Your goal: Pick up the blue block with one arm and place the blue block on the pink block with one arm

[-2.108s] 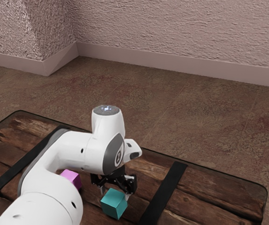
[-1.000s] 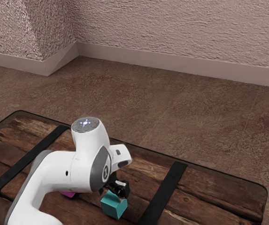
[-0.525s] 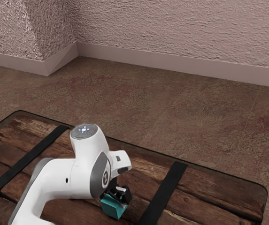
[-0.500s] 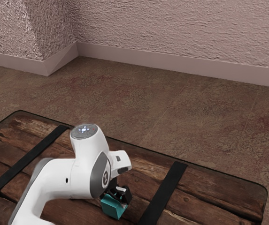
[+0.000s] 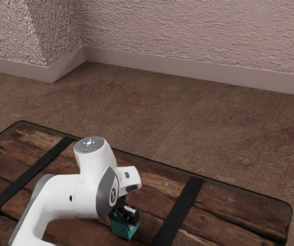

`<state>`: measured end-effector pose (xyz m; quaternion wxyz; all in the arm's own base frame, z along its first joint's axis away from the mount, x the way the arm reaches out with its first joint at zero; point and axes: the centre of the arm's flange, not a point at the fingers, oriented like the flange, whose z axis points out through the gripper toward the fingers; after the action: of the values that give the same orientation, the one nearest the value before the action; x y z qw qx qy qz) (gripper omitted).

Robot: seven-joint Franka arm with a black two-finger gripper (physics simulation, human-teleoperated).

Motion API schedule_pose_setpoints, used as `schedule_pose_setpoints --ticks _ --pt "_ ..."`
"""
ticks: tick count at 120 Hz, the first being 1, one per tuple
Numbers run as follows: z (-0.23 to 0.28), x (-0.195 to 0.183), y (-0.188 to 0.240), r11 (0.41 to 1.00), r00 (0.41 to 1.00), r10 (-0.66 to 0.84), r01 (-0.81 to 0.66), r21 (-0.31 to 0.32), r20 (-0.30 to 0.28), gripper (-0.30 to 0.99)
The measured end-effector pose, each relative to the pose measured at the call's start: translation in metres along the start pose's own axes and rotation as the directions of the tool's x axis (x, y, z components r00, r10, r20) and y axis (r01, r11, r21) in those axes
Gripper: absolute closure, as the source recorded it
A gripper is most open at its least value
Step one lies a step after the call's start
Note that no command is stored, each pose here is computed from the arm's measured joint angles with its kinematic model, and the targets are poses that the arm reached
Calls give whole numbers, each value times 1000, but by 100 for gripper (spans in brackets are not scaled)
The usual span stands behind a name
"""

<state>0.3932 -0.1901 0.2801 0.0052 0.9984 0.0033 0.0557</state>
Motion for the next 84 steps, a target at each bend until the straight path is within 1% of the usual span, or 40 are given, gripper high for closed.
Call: schedule_pose_setpoints --ticks 24,47,61,73,84 --pt "-1 0 0 1000 1000 16 -16 -4 1 27" --pt "-16 4 -4 1000 1000 19 -19 -10 -19 31" --pt "-49 10 -14 1000 999 20 -20 3 -49 34" --pt "-83 15 -32 999 997 16 -13 36 -77 37" --pt "-110 18 -51 998 996 7 -1 64 -85 39"
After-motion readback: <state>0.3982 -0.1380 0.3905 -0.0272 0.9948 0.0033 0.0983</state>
